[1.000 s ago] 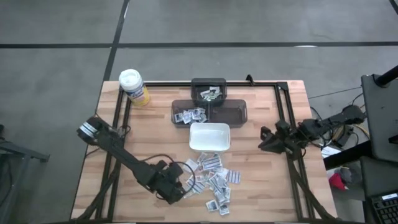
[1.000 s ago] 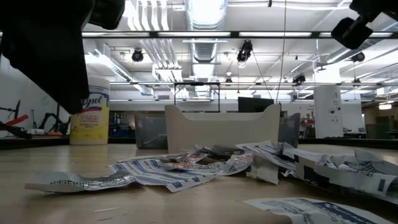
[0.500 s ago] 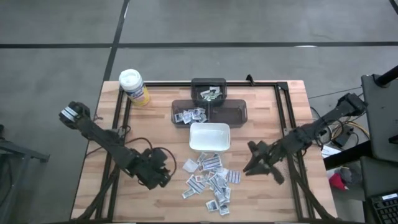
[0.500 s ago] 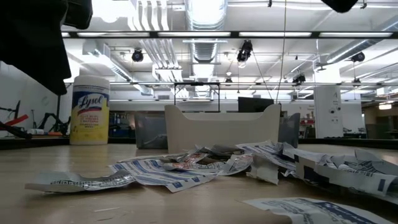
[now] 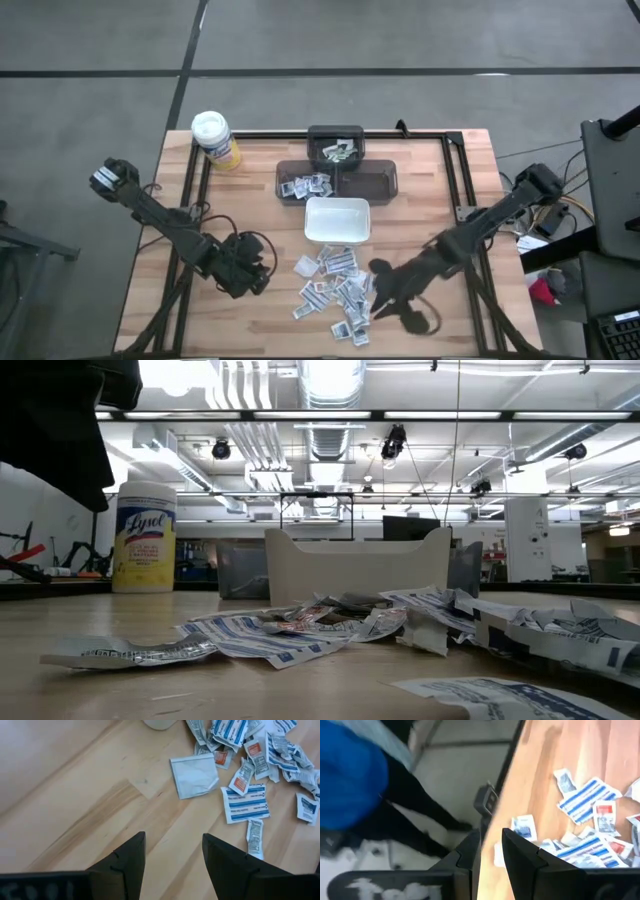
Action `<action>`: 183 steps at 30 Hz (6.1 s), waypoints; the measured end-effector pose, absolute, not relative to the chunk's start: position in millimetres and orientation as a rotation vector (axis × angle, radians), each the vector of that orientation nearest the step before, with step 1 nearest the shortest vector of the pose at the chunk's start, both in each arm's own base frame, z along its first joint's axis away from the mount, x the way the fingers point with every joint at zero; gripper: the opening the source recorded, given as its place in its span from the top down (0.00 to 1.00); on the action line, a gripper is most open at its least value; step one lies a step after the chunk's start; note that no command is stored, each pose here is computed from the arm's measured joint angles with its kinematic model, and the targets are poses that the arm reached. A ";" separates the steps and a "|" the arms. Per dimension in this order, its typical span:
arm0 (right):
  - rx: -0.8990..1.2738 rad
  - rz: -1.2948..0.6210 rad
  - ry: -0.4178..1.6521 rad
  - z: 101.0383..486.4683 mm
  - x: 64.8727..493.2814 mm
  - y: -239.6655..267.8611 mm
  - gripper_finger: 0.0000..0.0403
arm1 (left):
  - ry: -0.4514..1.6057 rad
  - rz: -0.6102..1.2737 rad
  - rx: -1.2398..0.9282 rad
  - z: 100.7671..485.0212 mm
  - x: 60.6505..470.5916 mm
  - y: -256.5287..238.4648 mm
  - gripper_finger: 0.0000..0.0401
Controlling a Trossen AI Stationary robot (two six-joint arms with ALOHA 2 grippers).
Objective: Pick & Place First Aid Supplies
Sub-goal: Put the alcohol pad into the left black bin
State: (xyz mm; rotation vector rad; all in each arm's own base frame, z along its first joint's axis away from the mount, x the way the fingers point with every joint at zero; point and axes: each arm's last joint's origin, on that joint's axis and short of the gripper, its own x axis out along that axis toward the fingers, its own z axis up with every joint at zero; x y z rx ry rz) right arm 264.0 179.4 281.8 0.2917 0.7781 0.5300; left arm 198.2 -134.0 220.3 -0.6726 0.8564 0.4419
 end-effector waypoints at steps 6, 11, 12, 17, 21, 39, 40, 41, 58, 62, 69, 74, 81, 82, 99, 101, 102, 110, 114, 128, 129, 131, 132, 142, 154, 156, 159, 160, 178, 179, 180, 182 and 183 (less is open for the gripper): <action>0.135 0.518 0.936 269.8 294.1 199.3 0.81 | 0.864 0.429 -0.648 220.2 198.1 -134.0 0.53; 0.039 0.533 0.996 263.8 317.8 214.8 0.81 | 0.874 0.422 -0.634 220.1 197.5 -133.7 0.53; 0.023 0.538 1.003 262.4 322.0 217.6 0.81 | 0.876 0.417 -0.630 220.4 197.3 -133.7 0.53; -0.037 0.544 1.052 251.4 339.3 228.9 0.81 | 0.883 0.409 -0.606 224.4 193.1 -130.5 0.53; -0.050 0.528 1.099 238.4 351.6 233.8 0.81 | 0.891 0.405 -0.585 230.4 186.2 -125.3 0.53; -0.082 0.456 1.280 182.8 394.6 238.8 0.67 | 0.879 0.365 -0.557 249.5 167.5 -111.2 0.53; -0.082 0.455 1.283 181.2 395.1 239.2 0.66 | 0.880 0.366 -0.555 249.4 167.4 -111.1 0.53; -0.082 0.453 1.285 179.9 395.5 239.2 0.65 | 0.881 0.365 -0.553 249.3 167.3 -111.1 0.53; -0.106 0.422 1.323 156.3 399.2 241.0 0.62 | 0.885 0.360 -0.539 249.2 167.1 -111.0 0.53; -0.111 0.416 1.337 147.9 399.8 242.5 0.61 | 0.885 0.359 -0.538 249.2 167.1 -111.0 0.53; -0.123 0.364 1.356 137.5 399.9 243.9 0.63 | 0.888 0.358 -0.531 249.1 167.0 -110.9 0.53; -0.155 0.324 1.346 136.6 399.8 243.1 0.67 | 0.888 0.358 -0.531 248.9 167.0 -110.9 0.53; -0.174 0.303 1.350 136.1 399.7 241.2 0.76 | 0.889 0.358 -0.529 248.8 166.9 -110.8 0.53; -0.174 0.302 1.351 135.9 400.0 240.5 0.78 | 0.889 0.357 -0.529 248.8 167.0 -110.9 0.53; -0.164 0.280 1.363 135.3 403.9 231.2 0.97 | 0.889 0.358 -0.528 248.6 166.9 -110.8 0.53; -0.163 0.279 1.364 135.3 404.2 230.5 0.98 | 0.889 0.358 -0.528 248.6 166.9 -110.8 0.53; -0.163 0.278 1.364 135.5 404.3 230.1 0.98 | 0.889 0.358 -0.528 248.6 166.9 -110.8 0.53; -0.173 0.243 1.343 147.1 404.4 223.1 0.98 | 0.889 0.358 -0.528 248.5 166.9 -110.8 0.53; -0.180 0.207 1.278 166.6 405.8 217.5 0.98 | 0.886 0.356 -0.530 248.7 167.3 -111.1 0.53; -0.215 -0.119 0.960 240.3 411.1 182.6 0.98 | 0.650 0.260 -0.555 263.6 184.0 -120.1 0.53; -0.225 -0.158 0.939 244.5 410.7 179.7 0.98 | 0.634 0.252 -0.556 264.9 185.1 -120.8 0.53; -0.233 -0.228 0.889 253.1 410.8 174.2 0.98 | 0.589 0.239 -0.572 268.2 188.2 -122.6 0.53; -0.237 -0.253 0.870 257.2 410.4 172.1 0.98 | 0.568 0.230 -0.575 269.9 189.5 -123.3 0.53; -0.207 -0.316 0.800 269.4 416.8 156.0 0.98 | 0.352 0.148 -0.596 290.3 202.9 -128.4 0.53; -0.197 -0.312 0.776 271.1 419.3 155.8 0.98 | 0.349 0.225 -0.742 277.9 205.9 -119.9 0.53; -0.192 -0.307 0.772 273.2 419.7 156.1 0.98 | 0.354 0.236 -0.770 272.9 205.3 -119.3 0.53; -0.177 -0.303 0.754 280.4 421.5 155.5 0.98 | 0.341 0.233 -0.814 268.6 205.7 -119.3 0.53; -0.178 -0.301 0.747 283.2 422.2 155.2 0.98 | 0.335 0.228 -0.823 267.7 205.9 -119.3 0.53; -0.167 -0.281 0.742 291.6 427.7 144.8 0.98 | 0.271 0.227 -0.869 265.0 210.8 -113.5 0.53; -0.167 -0.281 0.741 291.7 427.8 144.7 0.98 | 0.270 0.226 -0.870 265.1 211.4 -112.7 0.53; -0.166 -0.281 0.741 291.7 427.9 144.6 0.98 | 0.271 0.223 -0.869 265.3 212.0 -112.0 0.53; -0.166 -0.281 0.740 291.6 428.1 144.4 0.98 | 0.272 0.219 -0.870 265.6 212.9 -110.9 0.53; -0.164 -0.283 0.739 291.7 428.5 143.9 0.98 | 0.273 0.220 -0.870 265.2 213.8 -110.3 0.53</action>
